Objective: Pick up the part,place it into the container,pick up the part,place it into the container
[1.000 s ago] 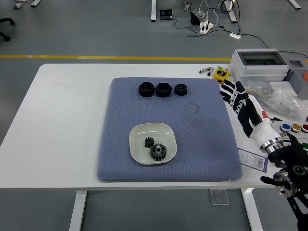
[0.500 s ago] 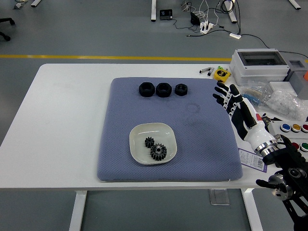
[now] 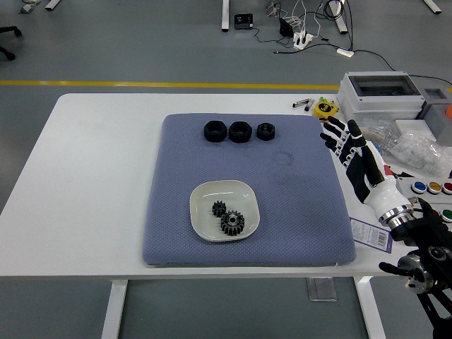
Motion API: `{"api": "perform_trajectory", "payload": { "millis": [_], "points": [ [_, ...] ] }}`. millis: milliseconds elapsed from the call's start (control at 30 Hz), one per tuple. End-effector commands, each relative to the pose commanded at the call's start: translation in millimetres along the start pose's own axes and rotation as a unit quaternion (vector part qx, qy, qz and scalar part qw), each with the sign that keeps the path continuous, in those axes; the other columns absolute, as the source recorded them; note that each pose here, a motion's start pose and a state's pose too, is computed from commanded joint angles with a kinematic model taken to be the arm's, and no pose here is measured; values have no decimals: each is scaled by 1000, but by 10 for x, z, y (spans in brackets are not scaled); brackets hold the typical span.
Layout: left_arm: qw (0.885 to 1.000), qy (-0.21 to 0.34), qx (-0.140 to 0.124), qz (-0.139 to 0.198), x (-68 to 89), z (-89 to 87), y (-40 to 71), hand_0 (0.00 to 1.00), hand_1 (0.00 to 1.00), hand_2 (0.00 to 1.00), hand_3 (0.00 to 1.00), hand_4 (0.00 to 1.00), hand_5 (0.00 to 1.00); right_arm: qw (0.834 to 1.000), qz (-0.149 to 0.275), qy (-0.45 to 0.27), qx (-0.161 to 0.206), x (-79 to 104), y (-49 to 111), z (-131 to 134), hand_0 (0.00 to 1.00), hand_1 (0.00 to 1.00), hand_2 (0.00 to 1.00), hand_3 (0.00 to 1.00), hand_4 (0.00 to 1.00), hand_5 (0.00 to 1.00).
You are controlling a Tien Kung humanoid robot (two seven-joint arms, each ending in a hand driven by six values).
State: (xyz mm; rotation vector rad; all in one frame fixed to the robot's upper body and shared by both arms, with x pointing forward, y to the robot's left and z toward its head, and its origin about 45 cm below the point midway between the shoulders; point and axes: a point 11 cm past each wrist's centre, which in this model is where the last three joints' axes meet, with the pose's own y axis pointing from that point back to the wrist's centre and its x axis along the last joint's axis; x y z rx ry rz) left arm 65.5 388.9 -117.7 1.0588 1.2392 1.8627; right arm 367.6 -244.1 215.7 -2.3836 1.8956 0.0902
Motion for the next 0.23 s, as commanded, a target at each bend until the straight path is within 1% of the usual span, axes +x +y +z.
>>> {"api": "perform_trajectory", "payload": {
  "millis": [133, 233],
  "points": [
    [1000, -1, 1, 3, 22, -19, -2, 710, 612, 639, 564, 620, 699, 999, 13, -34, 6, 50, 16, -1, 974, 869, 892, 879, 998, 998],
    [1000, 0, 1, 4, 36, -28, -4, 710, 612, 639, 564, 620, 699, 999, 23, -45, 10, 98, 23, -17, 974, 869, 892, 879, 998, 998]
  ]
}}
